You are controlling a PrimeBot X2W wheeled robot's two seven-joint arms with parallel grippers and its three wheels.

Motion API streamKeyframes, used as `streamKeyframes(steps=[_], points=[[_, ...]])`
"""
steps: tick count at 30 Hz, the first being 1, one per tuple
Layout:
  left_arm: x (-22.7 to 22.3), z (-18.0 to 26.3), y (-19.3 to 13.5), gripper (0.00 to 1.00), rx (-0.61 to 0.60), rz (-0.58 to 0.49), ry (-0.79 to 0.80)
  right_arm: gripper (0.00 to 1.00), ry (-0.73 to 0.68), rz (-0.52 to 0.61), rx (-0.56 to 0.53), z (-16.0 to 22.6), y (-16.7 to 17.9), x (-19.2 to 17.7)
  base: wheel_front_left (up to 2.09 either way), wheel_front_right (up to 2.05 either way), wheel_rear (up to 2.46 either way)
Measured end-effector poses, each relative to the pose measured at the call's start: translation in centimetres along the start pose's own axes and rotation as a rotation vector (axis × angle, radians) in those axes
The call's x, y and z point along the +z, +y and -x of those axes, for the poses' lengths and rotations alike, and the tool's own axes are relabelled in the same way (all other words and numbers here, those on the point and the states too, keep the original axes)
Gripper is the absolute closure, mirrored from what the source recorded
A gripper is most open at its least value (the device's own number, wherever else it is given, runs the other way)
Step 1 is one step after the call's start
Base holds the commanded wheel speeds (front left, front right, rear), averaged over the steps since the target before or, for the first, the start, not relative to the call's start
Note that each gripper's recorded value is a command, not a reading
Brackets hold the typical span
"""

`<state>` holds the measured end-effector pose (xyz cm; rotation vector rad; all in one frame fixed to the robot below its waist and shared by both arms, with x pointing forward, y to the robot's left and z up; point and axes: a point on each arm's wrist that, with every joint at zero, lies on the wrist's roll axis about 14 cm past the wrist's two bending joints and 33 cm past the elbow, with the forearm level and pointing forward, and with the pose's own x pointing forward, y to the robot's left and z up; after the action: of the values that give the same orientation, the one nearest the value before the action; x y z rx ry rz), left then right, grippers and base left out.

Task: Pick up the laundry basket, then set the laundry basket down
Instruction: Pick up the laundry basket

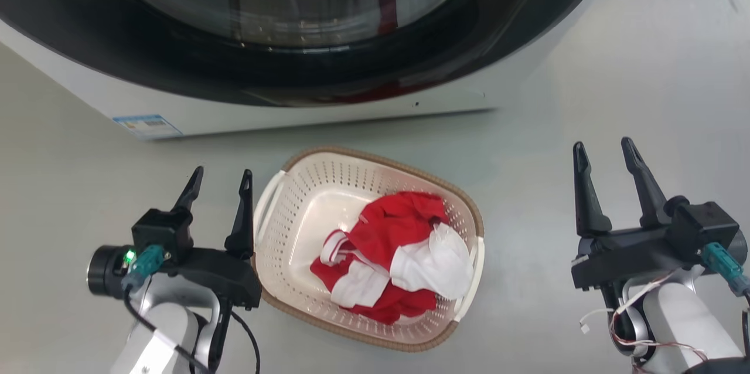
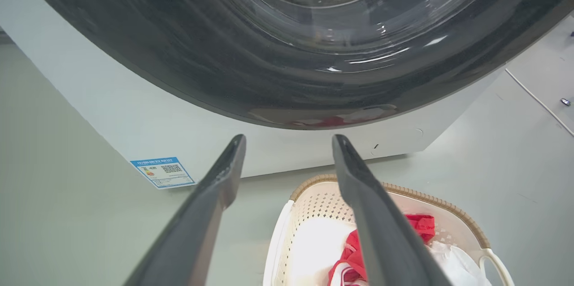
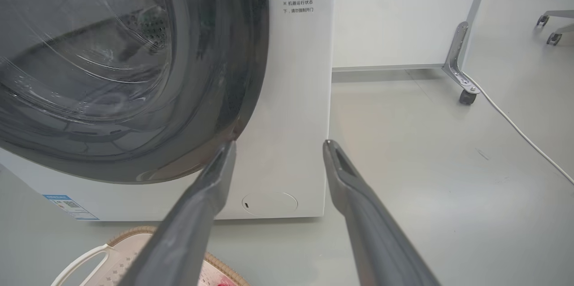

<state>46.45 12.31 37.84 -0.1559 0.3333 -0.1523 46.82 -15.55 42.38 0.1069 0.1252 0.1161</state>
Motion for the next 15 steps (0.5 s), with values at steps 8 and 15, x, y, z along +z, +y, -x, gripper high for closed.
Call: streamKeyframes(steps=[8,15], points=[[-4.6,-3.2,-0.3,0.0,-0.05,-0.011,0.146,0.0,0.044,-0.01,0.001,-2.1,-0.1,-2.7,0.0,0.0,0.0],[-9.0,-5.5,0.2,0.0,-0.082,-0.021,0.283,0.0,0.067,-0.015,-0.013,-4.0,-0.9,-4.8,0.0,0.0,0.0]])
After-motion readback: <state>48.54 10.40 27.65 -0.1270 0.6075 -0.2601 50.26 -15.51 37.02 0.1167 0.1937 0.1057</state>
